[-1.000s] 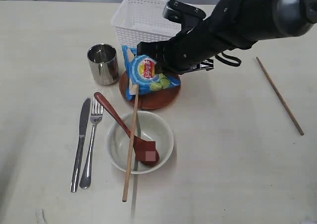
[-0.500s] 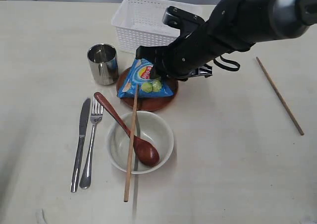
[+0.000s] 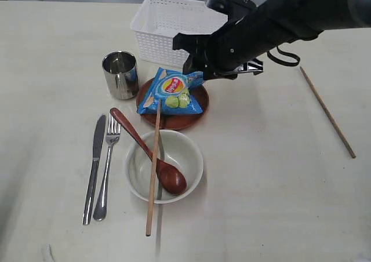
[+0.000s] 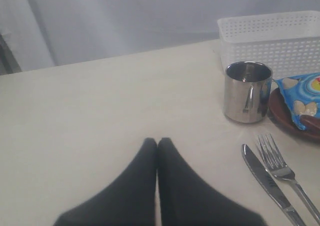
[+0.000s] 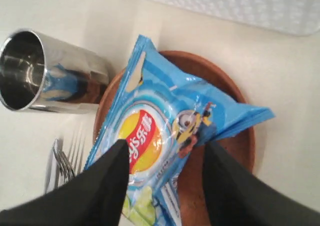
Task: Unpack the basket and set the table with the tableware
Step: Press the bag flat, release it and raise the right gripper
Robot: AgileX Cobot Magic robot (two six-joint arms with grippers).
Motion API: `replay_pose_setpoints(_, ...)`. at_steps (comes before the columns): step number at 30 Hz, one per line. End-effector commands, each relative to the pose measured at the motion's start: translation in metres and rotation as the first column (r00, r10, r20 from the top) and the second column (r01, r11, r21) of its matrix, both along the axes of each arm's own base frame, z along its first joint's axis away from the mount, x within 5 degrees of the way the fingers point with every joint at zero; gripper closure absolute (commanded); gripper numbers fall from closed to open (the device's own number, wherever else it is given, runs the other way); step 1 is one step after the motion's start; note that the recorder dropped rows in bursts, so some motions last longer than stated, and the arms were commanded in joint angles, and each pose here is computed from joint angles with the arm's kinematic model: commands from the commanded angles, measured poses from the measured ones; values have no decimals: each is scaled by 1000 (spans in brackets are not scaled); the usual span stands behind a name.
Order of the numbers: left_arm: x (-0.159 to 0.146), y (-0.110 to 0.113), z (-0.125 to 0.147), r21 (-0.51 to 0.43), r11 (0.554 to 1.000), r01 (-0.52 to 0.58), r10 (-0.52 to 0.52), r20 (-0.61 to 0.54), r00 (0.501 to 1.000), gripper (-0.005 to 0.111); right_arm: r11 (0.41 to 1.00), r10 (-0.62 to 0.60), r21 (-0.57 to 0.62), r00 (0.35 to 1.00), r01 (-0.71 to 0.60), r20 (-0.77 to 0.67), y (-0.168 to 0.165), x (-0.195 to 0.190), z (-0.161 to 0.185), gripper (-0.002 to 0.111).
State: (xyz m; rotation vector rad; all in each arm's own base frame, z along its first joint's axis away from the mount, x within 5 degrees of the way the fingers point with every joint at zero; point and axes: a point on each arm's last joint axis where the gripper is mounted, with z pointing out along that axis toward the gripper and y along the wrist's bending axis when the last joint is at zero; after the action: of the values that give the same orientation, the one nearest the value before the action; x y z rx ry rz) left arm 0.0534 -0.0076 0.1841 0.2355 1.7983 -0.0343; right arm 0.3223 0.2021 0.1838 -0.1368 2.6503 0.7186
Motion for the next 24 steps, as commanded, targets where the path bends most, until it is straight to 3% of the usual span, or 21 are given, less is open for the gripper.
replay_pose_setpoints(1,0,0,0,-10,1000,-1,1,7,1000,107,995,96,-13,992,-95,83,11,1,16,93)
replay_pose_setpoints(2,0,0,0,-10,1000,-1,1,7,1000,107,991,137,-26,984,-135,117,17,-1,18,108)
replay_pose_setpoints(7,0,0,0,-10,1000,-1,1,7,1000,107,981,189,-75,969,-179,159,27,-1,9,108)
replay_pose_setpoints(15,0,0,0,-10,1000,-1,1,7,1000,107,968,224,-115,974,-223,-2,28,-3,-35,108)
replay_pose_setpoints(24,0,0,0,-10,1000,-1,1,7,1000,107,973,204,-116,978,-200,30,28,1,-34,108)
